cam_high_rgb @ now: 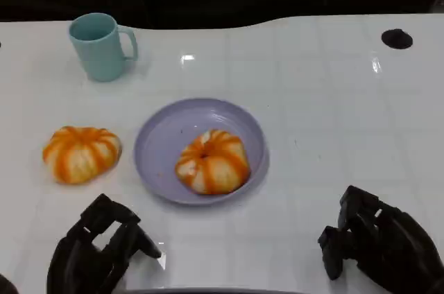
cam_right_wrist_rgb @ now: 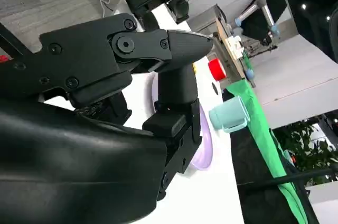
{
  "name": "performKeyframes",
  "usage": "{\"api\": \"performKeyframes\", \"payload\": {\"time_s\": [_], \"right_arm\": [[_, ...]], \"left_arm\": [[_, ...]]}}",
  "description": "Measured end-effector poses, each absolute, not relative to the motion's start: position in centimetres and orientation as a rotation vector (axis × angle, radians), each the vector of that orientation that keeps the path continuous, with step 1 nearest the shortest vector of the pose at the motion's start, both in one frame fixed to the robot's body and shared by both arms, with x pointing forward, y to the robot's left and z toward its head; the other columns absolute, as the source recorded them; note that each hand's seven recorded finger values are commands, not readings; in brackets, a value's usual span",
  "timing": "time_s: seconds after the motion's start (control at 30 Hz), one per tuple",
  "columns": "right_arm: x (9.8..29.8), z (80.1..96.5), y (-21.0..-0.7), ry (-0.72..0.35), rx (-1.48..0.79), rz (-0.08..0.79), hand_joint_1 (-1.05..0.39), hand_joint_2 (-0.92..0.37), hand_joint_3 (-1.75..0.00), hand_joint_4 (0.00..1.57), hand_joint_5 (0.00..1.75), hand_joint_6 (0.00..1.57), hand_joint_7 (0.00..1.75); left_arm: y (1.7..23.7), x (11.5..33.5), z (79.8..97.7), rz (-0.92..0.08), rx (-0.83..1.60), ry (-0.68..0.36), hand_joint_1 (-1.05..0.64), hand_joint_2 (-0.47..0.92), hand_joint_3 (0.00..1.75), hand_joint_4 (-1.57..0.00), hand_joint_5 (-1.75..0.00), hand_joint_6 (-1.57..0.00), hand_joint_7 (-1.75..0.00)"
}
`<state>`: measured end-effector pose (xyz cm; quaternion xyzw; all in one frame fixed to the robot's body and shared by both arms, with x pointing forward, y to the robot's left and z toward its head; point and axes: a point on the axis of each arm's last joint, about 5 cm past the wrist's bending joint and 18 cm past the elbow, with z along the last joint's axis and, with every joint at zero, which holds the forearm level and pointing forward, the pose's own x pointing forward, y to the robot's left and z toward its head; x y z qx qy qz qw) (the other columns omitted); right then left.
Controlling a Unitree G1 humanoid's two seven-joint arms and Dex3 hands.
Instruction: Grasp the bread from the table and place it into the plate.
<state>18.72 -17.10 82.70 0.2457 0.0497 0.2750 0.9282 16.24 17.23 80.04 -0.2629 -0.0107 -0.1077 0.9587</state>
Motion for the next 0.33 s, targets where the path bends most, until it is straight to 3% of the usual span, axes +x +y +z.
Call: {"api": "performKeyframes", "payload": {"time_s": [0.33], "right_arm": [[19.09,82.65,-17.03,0.097,0.504,0.568,-0.51,-0.92,-0.37,0.87,1.75,0.64,1.75]], "left_arm": [[17.14,16.42,79.93,-0.218,-0.539,-0.019,-0.52,0.92,0.27,-0.60,-1.75,-0.48,-1.54]]}}
